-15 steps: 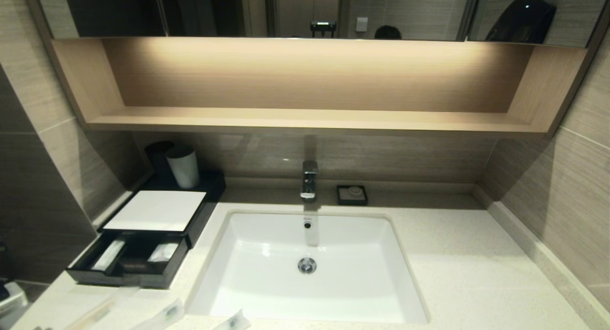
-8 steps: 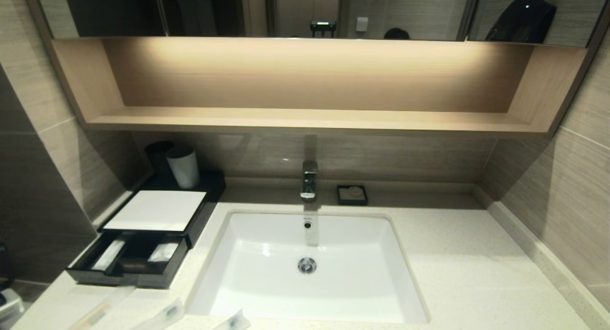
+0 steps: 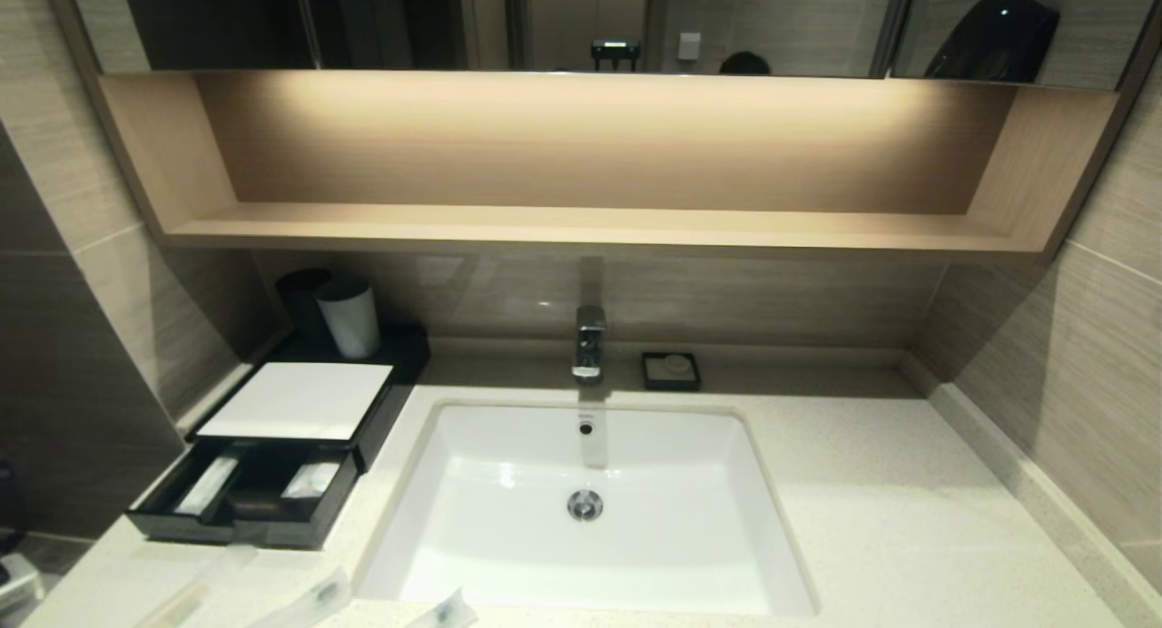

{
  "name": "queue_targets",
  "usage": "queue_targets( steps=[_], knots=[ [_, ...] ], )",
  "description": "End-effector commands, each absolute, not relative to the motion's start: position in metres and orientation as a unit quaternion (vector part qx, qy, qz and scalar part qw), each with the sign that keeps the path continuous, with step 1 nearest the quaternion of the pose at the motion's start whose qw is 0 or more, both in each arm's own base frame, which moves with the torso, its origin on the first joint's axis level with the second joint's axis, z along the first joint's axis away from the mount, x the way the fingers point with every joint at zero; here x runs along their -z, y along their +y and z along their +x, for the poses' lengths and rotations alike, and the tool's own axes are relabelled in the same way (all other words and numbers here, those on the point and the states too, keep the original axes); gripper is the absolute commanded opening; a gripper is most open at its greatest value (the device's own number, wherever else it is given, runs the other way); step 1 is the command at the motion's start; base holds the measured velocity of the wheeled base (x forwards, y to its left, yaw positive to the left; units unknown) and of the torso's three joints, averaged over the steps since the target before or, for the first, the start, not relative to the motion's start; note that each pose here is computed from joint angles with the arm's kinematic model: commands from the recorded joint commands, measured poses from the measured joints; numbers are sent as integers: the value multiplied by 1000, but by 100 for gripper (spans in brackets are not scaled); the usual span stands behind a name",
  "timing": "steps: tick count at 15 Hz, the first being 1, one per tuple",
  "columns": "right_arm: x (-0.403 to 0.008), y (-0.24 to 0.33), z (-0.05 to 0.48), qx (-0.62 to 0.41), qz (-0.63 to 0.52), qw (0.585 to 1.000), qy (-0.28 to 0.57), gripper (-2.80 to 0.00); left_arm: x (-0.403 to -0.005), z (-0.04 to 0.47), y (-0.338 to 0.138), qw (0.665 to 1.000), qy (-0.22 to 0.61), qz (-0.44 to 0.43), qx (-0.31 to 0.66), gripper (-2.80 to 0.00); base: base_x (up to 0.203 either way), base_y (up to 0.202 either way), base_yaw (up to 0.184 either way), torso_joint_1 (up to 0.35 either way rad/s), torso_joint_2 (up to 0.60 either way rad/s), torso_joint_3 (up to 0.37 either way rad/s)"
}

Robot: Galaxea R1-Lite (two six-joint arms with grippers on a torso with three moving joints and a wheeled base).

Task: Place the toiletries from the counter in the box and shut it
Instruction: Pick up the bathroom toiletry

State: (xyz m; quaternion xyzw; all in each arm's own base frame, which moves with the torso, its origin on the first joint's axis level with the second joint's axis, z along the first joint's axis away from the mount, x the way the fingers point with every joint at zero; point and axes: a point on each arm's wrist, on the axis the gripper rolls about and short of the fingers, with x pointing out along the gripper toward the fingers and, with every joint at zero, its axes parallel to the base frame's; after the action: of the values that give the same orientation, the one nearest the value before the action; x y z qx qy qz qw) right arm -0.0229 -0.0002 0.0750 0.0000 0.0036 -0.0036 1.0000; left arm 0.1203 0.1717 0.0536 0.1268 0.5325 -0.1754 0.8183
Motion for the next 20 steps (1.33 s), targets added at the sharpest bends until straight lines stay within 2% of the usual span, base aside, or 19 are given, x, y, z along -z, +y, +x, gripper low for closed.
queue_targets(
  steps=[1, 9, 20],
  knots=[
    [-75, 0, -23, 4, 0, 1000, 4, -280, -61, 120, 172, 824, 527, 133, 161, -280, 0, 0, 0, 0, 0, 0],
    [-75, 0, -23, 4, 0, 1000, 4, -280, -77, 120, 176, 839, 516, 130, 117, -280, 0, 0, 0, 0, 0, 0],
    [-75, 0, -23, 4, 0, 1000, 4, -280, -101, 118, 180, 846, 512, 102, 104, -280, 0, 0, 0, 0, 0, 0]
  ],
)
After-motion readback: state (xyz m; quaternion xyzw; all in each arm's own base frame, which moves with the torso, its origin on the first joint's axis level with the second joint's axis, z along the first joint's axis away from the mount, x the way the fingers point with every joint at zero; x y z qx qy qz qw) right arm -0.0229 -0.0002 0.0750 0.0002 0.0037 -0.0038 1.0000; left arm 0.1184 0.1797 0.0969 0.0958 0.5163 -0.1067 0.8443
